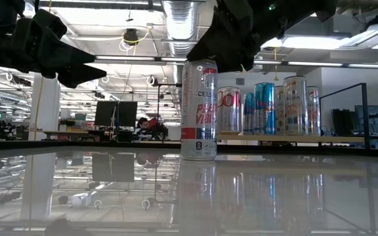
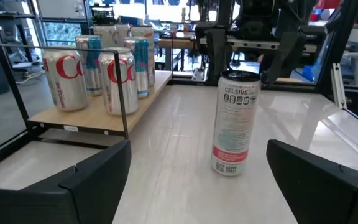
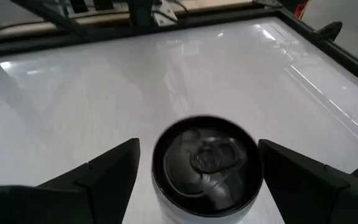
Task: Place canned beverage on shelf
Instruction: Put the black can on the shelf
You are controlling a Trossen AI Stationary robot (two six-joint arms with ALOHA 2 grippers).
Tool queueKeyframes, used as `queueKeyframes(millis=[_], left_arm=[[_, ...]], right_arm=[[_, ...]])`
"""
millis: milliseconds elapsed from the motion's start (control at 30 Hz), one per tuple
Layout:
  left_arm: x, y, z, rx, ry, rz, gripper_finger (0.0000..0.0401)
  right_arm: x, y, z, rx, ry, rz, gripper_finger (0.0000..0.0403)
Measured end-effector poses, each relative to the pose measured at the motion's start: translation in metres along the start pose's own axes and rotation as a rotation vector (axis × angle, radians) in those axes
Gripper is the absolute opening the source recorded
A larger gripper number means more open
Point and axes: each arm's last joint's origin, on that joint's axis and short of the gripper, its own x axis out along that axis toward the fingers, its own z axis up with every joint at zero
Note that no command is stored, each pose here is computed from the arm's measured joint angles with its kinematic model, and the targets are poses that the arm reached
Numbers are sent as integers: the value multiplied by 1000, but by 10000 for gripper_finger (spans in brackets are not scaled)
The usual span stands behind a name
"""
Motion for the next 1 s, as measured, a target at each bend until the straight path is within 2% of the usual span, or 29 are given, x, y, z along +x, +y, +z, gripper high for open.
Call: queueKeyframes(millis=[433, 767, 1000], left_arm=[[0, 0, -2, 13, 24, 5, 359], [0, 0, -7, -9, 75, 6, 359], [0, 0, -8, -7, 77, 7, 359]], right_arm=[[0, 0, -4, -14, 31, -8, 346], [0, -2, -5, -23, 45, -35, 282], [-15, -6, 3, -27, 45, -42, 278]])
